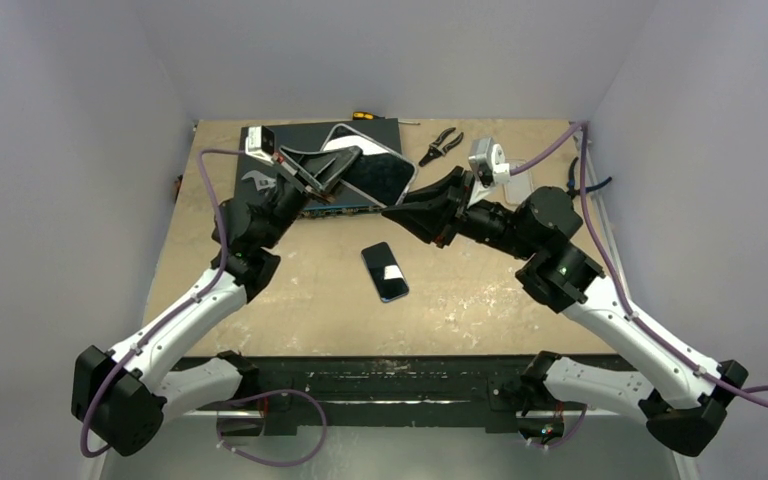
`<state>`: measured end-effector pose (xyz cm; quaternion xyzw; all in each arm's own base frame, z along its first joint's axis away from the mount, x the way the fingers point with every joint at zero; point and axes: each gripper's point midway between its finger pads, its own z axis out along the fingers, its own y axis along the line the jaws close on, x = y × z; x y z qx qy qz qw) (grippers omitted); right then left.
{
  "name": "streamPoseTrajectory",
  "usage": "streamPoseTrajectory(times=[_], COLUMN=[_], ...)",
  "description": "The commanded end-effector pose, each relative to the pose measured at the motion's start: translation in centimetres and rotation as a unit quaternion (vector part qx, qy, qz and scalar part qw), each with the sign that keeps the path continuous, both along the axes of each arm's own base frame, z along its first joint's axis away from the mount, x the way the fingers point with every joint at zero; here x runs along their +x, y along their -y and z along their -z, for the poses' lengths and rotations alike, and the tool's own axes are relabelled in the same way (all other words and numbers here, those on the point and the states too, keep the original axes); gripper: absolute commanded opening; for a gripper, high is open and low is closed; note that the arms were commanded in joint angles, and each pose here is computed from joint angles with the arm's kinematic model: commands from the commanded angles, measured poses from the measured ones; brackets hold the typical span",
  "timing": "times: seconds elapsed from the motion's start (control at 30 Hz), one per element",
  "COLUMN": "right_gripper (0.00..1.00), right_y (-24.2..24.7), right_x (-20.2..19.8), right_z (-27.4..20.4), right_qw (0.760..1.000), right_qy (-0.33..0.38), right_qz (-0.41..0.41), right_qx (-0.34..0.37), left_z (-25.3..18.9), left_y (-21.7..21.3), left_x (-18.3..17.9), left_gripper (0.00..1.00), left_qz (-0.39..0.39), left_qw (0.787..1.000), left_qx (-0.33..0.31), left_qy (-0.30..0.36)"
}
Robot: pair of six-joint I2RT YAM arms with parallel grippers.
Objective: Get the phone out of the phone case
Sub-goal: Remove the phone case from the phone.
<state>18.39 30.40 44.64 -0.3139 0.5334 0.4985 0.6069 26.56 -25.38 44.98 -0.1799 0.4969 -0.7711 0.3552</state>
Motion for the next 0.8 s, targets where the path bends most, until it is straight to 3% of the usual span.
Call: streamPoseTrajectory(times=[0.0, 0.77], right_gripper=[0.0, 0.0], right_y=[2.7, 6.2], right_x=[-2.2, -0.8], right_z=[-8.9, -11.8], right_qw=[0.979, 0.943], right_qy=[0.177, 0.27], right_qz=[0.035, 0.159], right_qx=[0.094, 0.115], left_z=[8.8, 10.4], left_y=[4.0, 5.7], left_x=[-0.5, -3.2], left_gripper=[0.0, 0.0], left_qz=[0.083, 0.158], left_qw=[0.985, 0.971], left_qx=[0.137, 0.173], left_qy=[-0.059, -0.037])
